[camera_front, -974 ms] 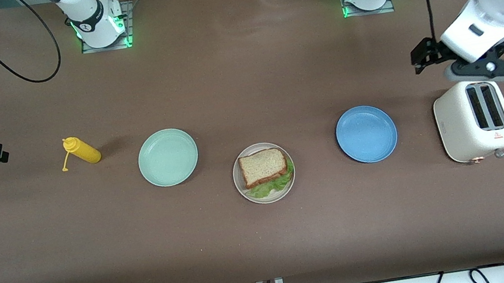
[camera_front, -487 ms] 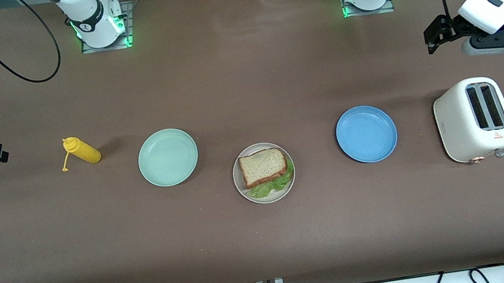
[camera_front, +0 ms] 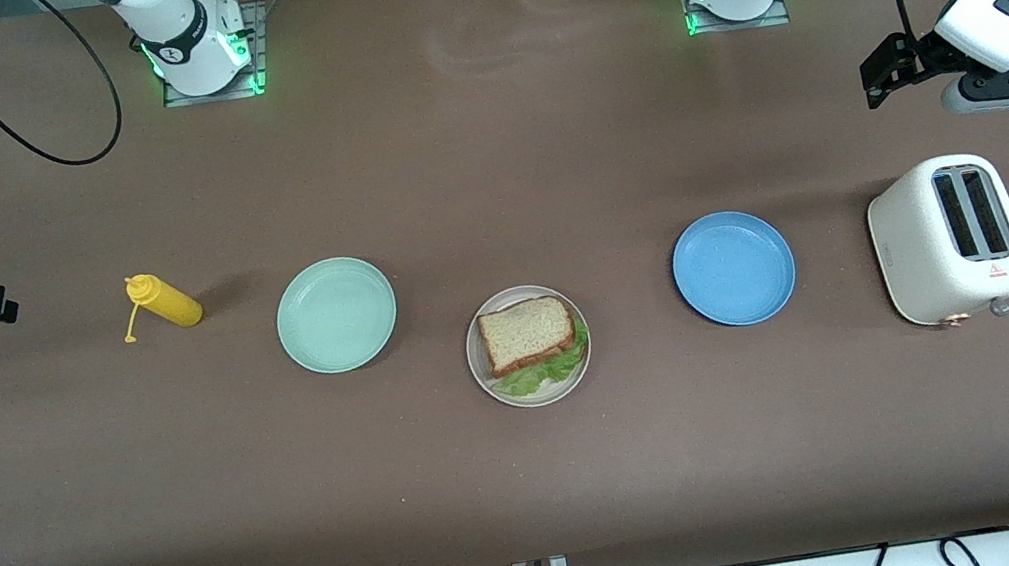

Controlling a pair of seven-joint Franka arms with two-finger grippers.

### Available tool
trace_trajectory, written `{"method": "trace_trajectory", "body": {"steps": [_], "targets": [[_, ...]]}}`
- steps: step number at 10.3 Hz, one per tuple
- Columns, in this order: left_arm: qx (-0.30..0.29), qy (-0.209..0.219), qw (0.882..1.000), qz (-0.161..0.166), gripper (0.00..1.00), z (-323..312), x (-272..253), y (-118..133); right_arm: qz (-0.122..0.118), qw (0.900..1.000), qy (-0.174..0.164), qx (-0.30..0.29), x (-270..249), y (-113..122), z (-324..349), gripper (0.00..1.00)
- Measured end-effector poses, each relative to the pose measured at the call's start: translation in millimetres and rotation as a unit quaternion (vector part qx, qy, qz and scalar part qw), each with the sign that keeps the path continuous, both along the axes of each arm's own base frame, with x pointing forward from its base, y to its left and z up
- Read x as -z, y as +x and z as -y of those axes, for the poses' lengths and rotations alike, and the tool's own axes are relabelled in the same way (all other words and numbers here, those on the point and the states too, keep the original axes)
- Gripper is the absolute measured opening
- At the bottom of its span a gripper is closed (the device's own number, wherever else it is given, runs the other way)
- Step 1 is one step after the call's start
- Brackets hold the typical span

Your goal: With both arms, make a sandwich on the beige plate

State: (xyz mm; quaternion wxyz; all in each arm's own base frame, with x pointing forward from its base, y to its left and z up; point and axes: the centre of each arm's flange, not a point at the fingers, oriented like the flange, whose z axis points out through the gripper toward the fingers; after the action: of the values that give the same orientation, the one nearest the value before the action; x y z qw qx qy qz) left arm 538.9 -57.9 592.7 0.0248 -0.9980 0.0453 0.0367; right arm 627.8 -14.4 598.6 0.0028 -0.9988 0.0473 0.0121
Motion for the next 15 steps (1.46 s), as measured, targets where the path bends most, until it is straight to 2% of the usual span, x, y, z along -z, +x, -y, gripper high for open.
{"method": "trace_trajectory", "body": {"steps": [15], "targets": [[-0.003, 0.0, 1.0, 0.0, 1.0, -2.8, -0.1, 0.4, -0.005, 1.0, 0.0, 0.003, 5.9, 1.9, 1.4, 1.0]]}}
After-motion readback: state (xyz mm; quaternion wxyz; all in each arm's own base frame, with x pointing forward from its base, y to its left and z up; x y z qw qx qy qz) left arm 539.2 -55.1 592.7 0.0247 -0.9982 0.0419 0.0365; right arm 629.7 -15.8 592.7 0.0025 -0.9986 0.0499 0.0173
